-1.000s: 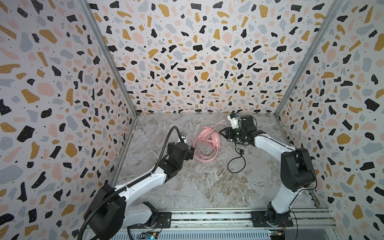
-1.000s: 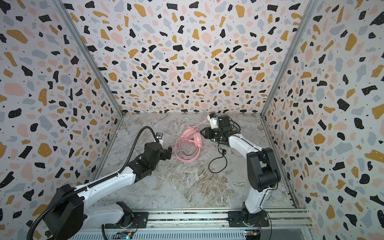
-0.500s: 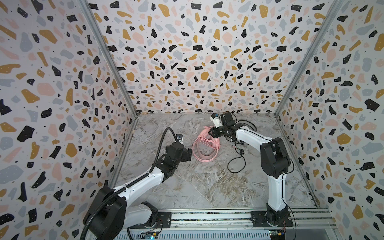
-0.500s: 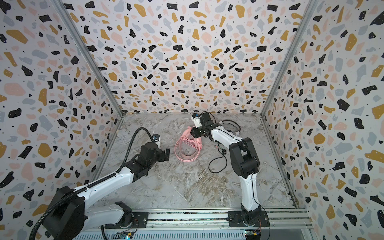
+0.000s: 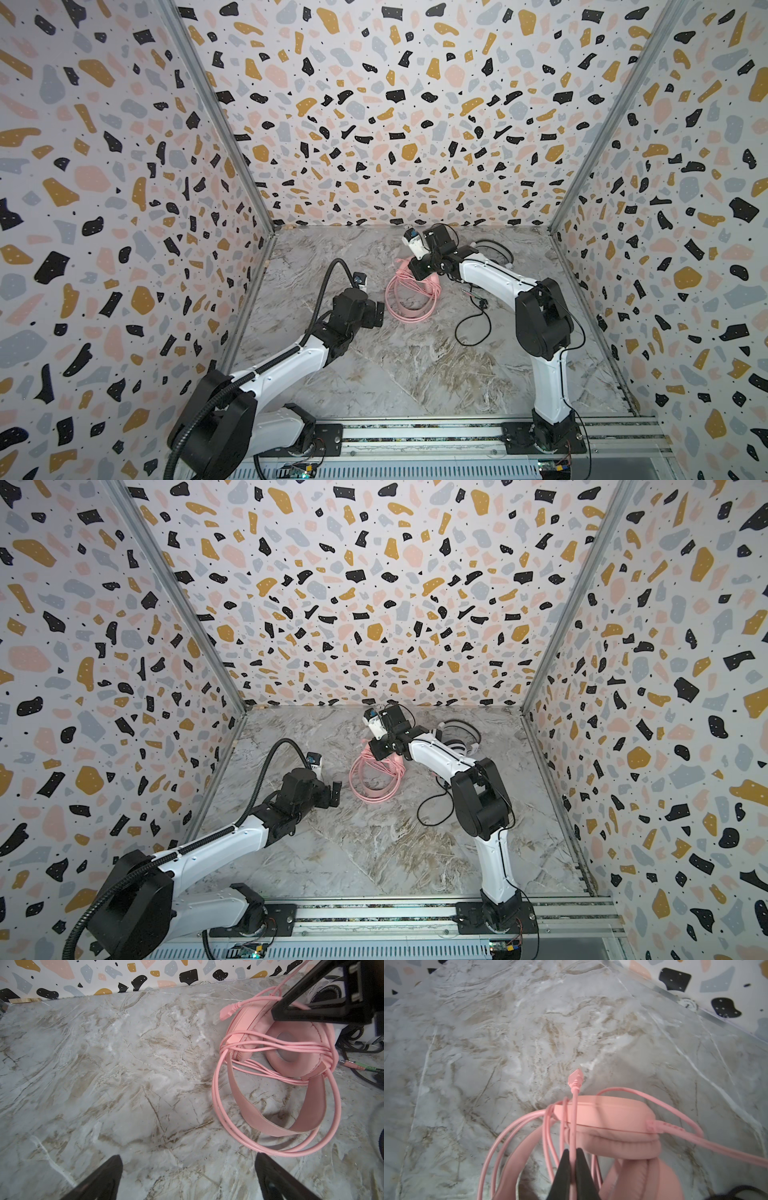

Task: Wrap the headphones
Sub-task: 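Grasp the wrapped pink headphones with the right gripper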

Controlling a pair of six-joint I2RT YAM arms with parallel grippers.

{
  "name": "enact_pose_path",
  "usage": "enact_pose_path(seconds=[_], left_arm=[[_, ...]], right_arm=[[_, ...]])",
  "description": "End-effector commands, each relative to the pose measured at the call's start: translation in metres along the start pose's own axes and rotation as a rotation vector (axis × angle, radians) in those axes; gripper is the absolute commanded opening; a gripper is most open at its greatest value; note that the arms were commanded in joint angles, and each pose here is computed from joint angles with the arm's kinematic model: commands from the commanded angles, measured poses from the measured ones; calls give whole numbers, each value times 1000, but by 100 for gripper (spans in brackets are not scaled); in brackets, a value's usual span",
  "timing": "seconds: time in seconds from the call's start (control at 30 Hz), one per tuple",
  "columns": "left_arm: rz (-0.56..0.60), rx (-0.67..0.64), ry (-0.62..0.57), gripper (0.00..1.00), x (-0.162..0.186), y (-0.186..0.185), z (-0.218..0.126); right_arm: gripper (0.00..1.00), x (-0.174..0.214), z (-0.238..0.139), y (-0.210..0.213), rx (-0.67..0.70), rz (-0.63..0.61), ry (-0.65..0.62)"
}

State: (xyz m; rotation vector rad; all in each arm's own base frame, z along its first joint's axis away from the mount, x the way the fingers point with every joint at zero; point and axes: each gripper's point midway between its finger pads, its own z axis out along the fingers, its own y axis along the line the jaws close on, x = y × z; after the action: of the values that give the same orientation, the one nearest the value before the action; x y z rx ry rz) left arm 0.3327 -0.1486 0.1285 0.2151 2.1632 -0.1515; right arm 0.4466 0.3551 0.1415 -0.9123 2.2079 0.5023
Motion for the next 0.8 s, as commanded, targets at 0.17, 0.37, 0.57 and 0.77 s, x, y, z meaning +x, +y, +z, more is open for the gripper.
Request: enact_pose_path(seconds=[0.17,0.37,0.57,0.77], left_arm=[[-20,11,-34,100,-6,0,-2],[-23,5,-27,100,-1,2,-3],[-21,2,-11,100,1,2,0],[-4,-9,39,100,8,2,8]], right_arm=[[11,-21,-15,9,1,-47,-21],[46,-6,-13,12,-16,-28,15],[47,-22,-37,17,-34,-18,-44],[48,-19,-77,13,-21,50,-121]])
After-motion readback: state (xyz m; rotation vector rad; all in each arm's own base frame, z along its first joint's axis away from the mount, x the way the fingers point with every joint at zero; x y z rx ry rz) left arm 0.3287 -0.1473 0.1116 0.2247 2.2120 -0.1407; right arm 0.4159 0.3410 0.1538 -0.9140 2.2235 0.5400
